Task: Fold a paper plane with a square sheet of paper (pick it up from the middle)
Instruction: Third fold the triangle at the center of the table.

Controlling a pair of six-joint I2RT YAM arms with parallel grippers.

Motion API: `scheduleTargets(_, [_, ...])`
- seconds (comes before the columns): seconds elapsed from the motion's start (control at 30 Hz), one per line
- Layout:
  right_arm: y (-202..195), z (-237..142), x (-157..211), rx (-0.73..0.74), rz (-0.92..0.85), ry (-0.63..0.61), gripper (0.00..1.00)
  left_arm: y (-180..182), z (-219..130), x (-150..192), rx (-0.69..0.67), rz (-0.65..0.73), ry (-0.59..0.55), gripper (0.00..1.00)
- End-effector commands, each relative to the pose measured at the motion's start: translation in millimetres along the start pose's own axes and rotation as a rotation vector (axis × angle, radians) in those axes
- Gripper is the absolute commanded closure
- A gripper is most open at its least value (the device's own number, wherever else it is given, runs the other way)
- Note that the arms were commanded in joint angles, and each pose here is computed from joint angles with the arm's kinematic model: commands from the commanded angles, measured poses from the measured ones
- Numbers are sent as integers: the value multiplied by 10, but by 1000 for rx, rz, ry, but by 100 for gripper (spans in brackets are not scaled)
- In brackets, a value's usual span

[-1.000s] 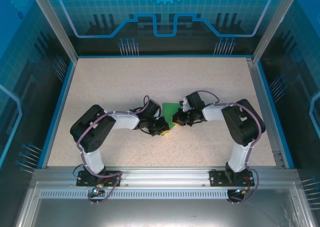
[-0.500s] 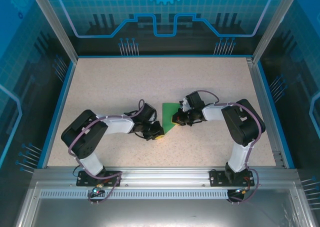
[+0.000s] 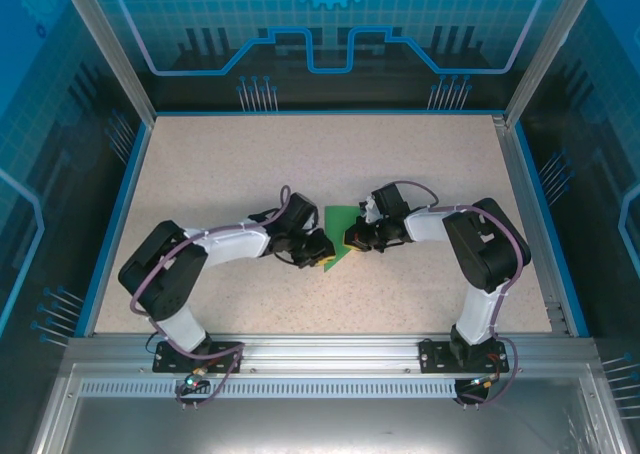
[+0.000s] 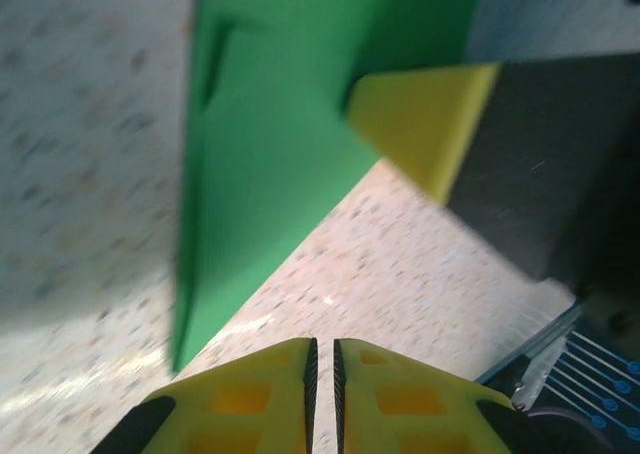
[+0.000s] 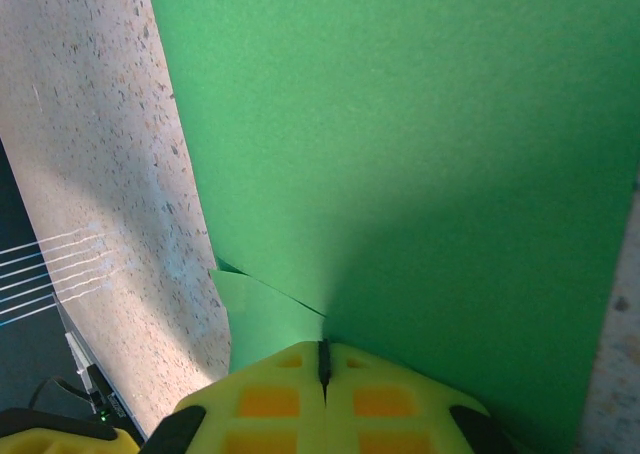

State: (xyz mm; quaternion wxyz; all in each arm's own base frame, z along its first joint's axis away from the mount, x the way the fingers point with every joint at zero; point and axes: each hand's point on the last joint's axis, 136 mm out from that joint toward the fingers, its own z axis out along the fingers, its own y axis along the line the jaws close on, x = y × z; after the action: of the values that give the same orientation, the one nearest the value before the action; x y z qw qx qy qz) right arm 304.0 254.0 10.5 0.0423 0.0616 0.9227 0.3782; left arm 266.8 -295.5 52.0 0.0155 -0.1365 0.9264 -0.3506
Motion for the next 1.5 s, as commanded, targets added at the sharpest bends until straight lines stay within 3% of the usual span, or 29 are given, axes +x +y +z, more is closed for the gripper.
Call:
scheduleTargets(0.0, [-356, 100, 163, 115, 75, 34, 96, -36, 110, -120, -5, 23, -11, 84])
scheduleTargets(0.13, [-325, 93, 153, 110, 70, 36, 96, 24, 273, -174, -8, -1, -4, 84])
scheduleTargets(0.43, [20, -57, 9, 42, -17, 12, 95, 601, 380, -39, -171, -98, 13, 89])
scheduleTargets(0.7, [356, -191, -9, -62, -125, -17, 100, 697, 368, -2, -200, -87, 17, 90])
scheduleTargets(1.07, [-68, 42, 264, 18, -66, 17, 100, 651, 333, -37, -205, -69, 5, 91])
scheduleTargets(1.2, [-293, 20, 169, 54, -37, -6, 100, 702, 331, -18, -216, -71, 6, 91])
scheduleTargets(1.47, [-306, -219, -158, 19, -15, -96, 99, 812, 331, 23, -237, -74, 8, 92])
